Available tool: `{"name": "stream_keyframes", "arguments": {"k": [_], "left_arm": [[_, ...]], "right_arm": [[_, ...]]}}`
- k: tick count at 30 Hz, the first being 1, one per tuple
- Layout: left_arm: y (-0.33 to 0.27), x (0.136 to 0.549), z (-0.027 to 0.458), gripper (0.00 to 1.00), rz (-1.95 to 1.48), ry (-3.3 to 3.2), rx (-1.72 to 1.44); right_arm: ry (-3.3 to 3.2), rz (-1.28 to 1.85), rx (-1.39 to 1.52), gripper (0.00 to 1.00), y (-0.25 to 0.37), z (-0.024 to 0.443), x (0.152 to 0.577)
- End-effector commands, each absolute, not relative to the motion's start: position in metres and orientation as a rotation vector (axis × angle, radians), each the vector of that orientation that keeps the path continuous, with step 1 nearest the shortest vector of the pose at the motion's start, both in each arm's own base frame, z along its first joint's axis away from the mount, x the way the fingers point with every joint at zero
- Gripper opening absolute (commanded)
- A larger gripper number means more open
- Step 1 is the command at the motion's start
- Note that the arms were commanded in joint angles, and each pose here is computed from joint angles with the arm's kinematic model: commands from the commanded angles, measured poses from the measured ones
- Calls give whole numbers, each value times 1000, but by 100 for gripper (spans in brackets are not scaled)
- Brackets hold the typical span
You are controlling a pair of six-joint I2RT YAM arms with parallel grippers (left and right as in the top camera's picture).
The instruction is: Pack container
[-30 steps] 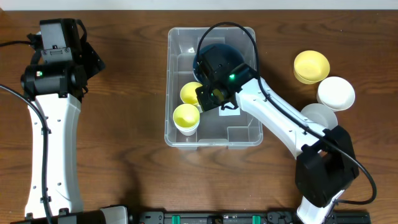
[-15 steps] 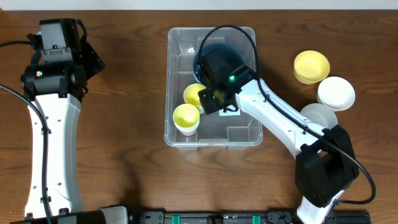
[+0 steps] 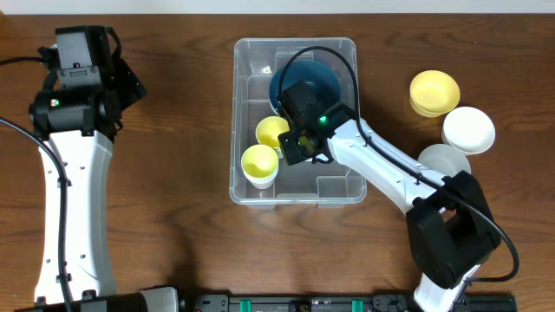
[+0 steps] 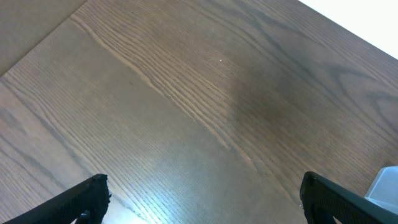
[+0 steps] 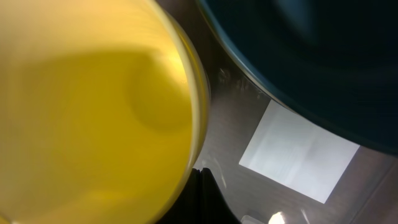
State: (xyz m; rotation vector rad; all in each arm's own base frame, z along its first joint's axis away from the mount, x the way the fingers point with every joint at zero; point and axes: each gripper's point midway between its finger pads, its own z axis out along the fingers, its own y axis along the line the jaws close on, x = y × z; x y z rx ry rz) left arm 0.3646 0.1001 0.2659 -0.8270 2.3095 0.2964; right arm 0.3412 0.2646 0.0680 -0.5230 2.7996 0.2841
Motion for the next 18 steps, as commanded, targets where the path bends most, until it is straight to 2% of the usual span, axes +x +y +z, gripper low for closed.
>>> {"name": "stream_keyframes", "arguments": {"k": [1, 18], "left_arm": [[105, 364, 273, 98, 315, 2283, -843], [105, 364, 273, 98, 315, 2282, -843]], "right_arm": [[2785, 284, -534, 1, 266, 71, 341], [2787, 296, -551, 3, 267, 71, 339]]}}
